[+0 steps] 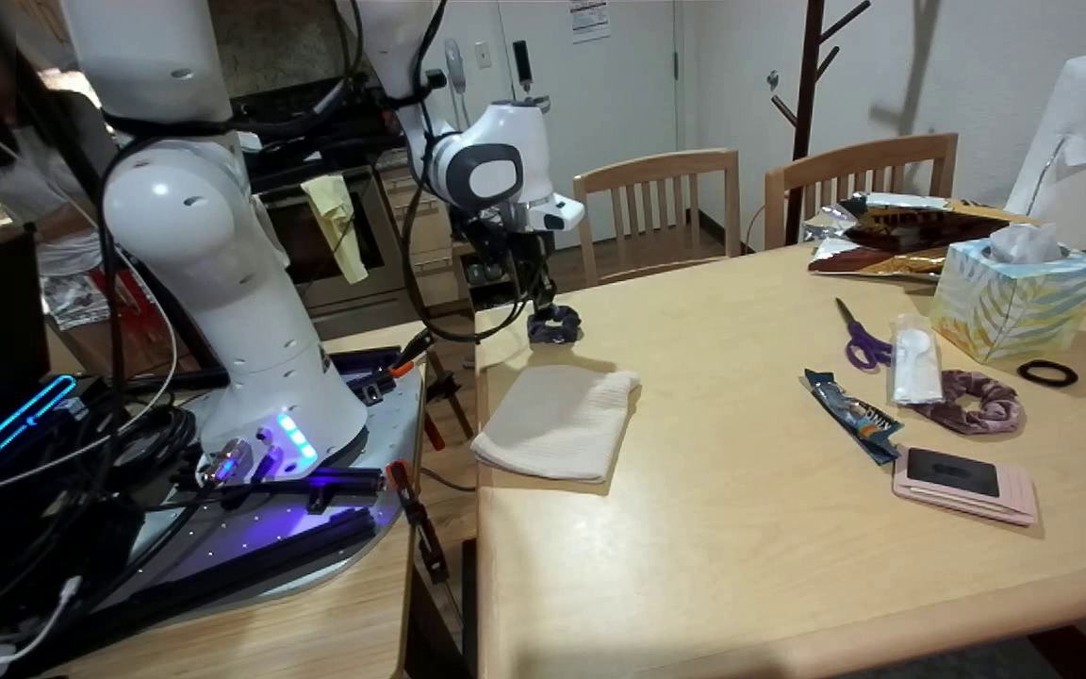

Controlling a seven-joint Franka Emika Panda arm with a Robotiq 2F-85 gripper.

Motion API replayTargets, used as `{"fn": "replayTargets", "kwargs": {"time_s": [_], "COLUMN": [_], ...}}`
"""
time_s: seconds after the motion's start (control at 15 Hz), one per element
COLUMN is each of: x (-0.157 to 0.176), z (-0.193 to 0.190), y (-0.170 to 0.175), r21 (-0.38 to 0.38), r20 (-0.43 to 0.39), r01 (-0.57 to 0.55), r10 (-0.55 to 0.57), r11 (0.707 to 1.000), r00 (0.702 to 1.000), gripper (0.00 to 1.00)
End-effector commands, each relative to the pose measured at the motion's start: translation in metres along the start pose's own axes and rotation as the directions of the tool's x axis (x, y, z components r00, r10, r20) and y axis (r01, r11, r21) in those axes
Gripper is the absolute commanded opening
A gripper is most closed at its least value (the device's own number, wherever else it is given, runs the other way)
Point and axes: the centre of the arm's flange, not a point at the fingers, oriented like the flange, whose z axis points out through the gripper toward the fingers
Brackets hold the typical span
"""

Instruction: Move the scrunchie to the back left corner of the table

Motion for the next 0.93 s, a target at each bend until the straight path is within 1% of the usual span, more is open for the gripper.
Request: {"fn": "replayTargets", "kwargs": {"time_s": [0.0,0.27,0.4,0.53,0.6,0.67,0.73,0.8,0.87], "x": [-0.004,-0.007,-0.007,-0.007,-0.004,-0.004,-0.003,-0.002,-0.001], "z": [0.016,0.023,0.023,0.032,0.02,0.02,0.018,0.017,0.017], "y": [-0.011,-0.02,-0.019,-0.022,-0.015,-0.013,-0.012,-0.011,-0.009], "r21": [0.061,0.1,0.107,0.11,0.109,0.106,0.106,0.104,0.105], "r20": [0.004,0.017,0.023,0.027,0.032,0.034,0.031,0.033,0.032], "r01": [0.03,0.032,0.035,0.04,0.041,0.044,0.044,0.04,0.04], "r10": [-0.03,-0.034,-0.037,-0.043,-0.045,-0.048,-0.048,-0.044,-0.043], "r11": [0.998,0.994,0.994,0.993,0.993,0.993,0.993,0.994,0.994], "r00": [1.0,0.999,0.999,0.999,0.998,0.998,0.998,0.998,0.999], "gripper": [0.0,0.01,0.01,0.01,0.01,0.02,0.27,0.28,0.32]}}
